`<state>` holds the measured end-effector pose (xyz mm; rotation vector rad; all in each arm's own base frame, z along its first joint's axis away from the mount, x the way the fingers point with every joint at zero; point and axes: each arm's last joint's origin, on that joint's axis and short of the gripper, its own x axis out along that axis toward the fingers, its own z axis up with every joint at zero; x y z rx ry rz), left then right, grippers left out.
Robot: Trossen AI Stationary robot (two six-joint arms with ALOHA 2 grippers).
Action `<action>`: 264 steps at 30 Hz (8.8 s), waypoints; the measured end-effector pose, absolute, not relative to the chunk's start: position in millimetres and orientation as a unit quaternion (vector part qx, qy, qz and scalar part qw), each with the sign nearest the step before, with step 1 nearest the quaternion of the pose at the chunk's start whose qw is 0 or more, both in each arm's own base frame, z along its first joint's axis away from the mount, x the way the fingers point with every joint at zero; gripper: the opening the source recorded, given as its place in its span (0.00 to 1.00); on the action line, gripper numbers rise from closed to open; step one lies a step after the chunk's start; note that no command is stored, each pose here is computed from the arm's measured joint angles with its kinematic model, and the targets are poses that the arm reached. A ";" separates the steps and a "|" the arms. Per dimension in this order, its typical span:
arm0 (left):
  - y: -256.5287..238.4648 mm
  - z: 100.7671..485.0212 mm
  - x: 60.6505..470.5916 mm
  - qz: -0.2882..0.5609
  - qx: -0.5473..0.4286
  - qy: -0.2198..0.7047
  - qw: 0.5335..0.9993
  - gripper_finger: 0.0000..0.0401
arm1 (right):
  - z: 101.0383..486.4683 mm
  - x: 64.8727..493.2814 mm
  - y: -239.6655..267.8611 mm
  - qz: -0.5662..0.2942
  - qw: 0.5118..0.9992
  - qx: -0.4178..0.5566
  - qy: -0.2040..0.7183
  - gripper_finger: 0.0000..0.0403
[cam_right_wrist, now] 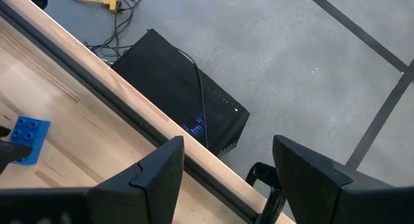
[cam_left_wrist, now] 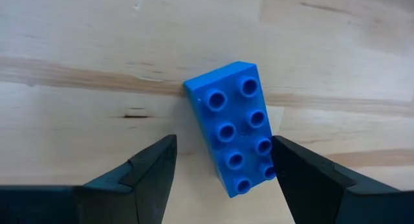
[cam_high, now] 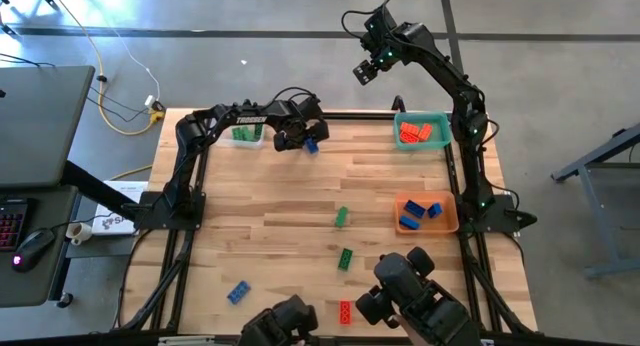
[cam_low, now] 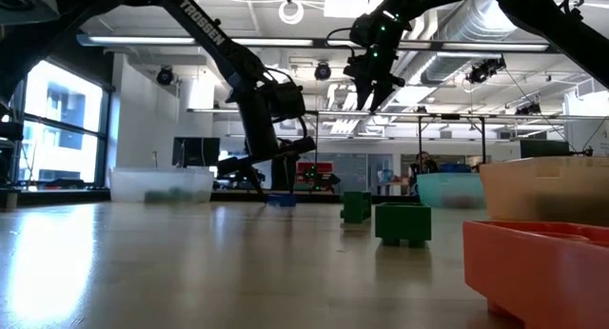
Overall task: Sort & place blocks by color
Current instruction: Put the blue game piece into the orange bin
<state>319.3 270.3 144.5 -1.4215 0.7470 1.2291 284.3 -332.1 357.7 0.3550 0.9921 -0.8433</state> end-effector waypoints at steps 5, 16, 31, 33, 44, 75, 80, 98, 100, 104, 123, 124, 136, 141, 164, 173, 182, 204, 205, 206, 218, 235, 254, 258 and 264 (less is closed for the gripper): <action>268.1 144.9 322.8 0.516 -0.599 0.304 0.531 0.59 | 357.7 284.3 -332.2 -0.389 0.781 0.163 0.460 0.56; 269.3 147.5 325.1 0.521 -0.599 0.286 0.538 0.59 | 357.7 284.4 -332.2 -0.388 0.782 0.160 0.461 0.56; 271.7 138.1 317.7 0.523 -0.599 0.320 0.516 0.59 | 357.9 284.5 -332.3 -0.388 0.782 0.160 0.460 0.56; 271.7 138.0 317.6 0.525 -0.594 0.322 0.518 0.59 | 357.9 284.5 -332.4 -0.388 0.783 0.159 0.460 0.56; 269.2 136.2 316.0 0.527 -0.570 0.347 0.526 0.46 | 358.0 284.6 -332.5 -0.389 0.783 0.160 0.458 0.56; 247.4 265.6 299.3 0.277 -0.349 0.349 0.824 0.26 | 423.9 261.9 -262.1 -0.348 0.811 0.246 0.400 0.56; 236.4 300.9 289.2 0.234 -0.301 0.312 0.870 0.26 | 439.9 265.3 -236.2 -0.302 0.837 0.254 0.379 0.56; 199.6 379.4 247.4 0.124 -0.209 0.215 0.946 0.26 | 451.2 320.2 -150.0 -0.188 0.885 0.218 0.366 0.56; 195.6 384.7 244.4 0.105 -0.208 0.206 0.951 0.26 | 452.4 326.8 -138.4 -0.166 0.895 0.198 0.364 0.56; 189.4 392.8 238.6 0.088 -0.189 0.195 0.958 0.26 | 455.7 338.1 -118.1 -0.126 0.914 0.157 0.352 0.56; 171.9 422.7 230.0 -0.076 -0.118 0.106 0.984 0.26 | 475.2 355.7 -69.1 -0.094 0.956 0.025 0.277 0.56; 171.6 424.3 230.2 -0.085 -0.115 0.099 0.985 0.26 | 477.5 355.3 -67.3 -0.093 0.958 0.022 0.270 0.56; 164.2 434.8 236.7 -0.133 -0.088 0.059 0.985 0.26 | 506.9 344.1 -60.4 -0.082 0.981 0.000 0.173 0.56; 157.7 437.5 241.6 -0.138 -0.080 0.050 0.986 0.26 | 508.9 344.3 -58.8 -0.055 0.985 0.005 0.163 0.56; 161.6 439.8 240.2 -0.126 -0.077 0.040 0.988 0.26 | 506.2 344.1 -56.0 -0.013 0.984 0.038 0.175 0.56; 158.9 439.8 243.8 -0.122 -0.075 0.039 0.989 0.27 | 514.2 346.7 -58.7 -0.051 0.990 0.025 0.132 0.56; 156.1 441.7 246.3 -0.108 -0.062 0.031 0.992 0.27 | 511.2 347.7 -58.1 -0.040 0.988 0.042 0.143 0.56; 150.3 441.3 254.2 -0.110 -0.055 0.026 0.992 0.37 | 506.6 352.8 -49.1 -0.026 0.987 0.033 0.155 0.28; 150.4 440.9 254.2 -0.108 -0.058 0.027 0.992 0.39 | 506.0 352.7 -48.6 -0.026 0.986 0.032 0.159 0.28; 150.7 440.2 254.2 -0.103 -0.061 0.031 0.992 0.40 | 505.2 352.4 -48.5 -0.031 0.986 0.031 0.163 0.28; 152.1 429.8 253.0 -0.061 -0.070 0.075 0.993 0.59 | 488.1 346.2 -49.0 -0.069 0.963 0.071 0.251 0.28; 169.3 418.5 239.0 0.008 -0.111 0.125 0.986 0.63 | 433.0 329.9 -15.3 -0.197 0.852 0.120 0.470 0.28; 166.8 405.5 234.1 0.007 -0.132 0.185 0.974 0.63 | 314.3 320.0 13.9 -0.223 0.682 0.134 0.684 0.28; 166.0 403.0 233.0 0.006 -0.140 0.197 0.970 0.63 | 297.5 304.3 16.1 -0.226 0.650 0.149 0.710 0.28; 165.5 401.5 232.4 0.005 -0.138 0.204 0.969 0.63 | 282.0 272.5 15.8 -0.252 0.629 0.191 0.710 0.28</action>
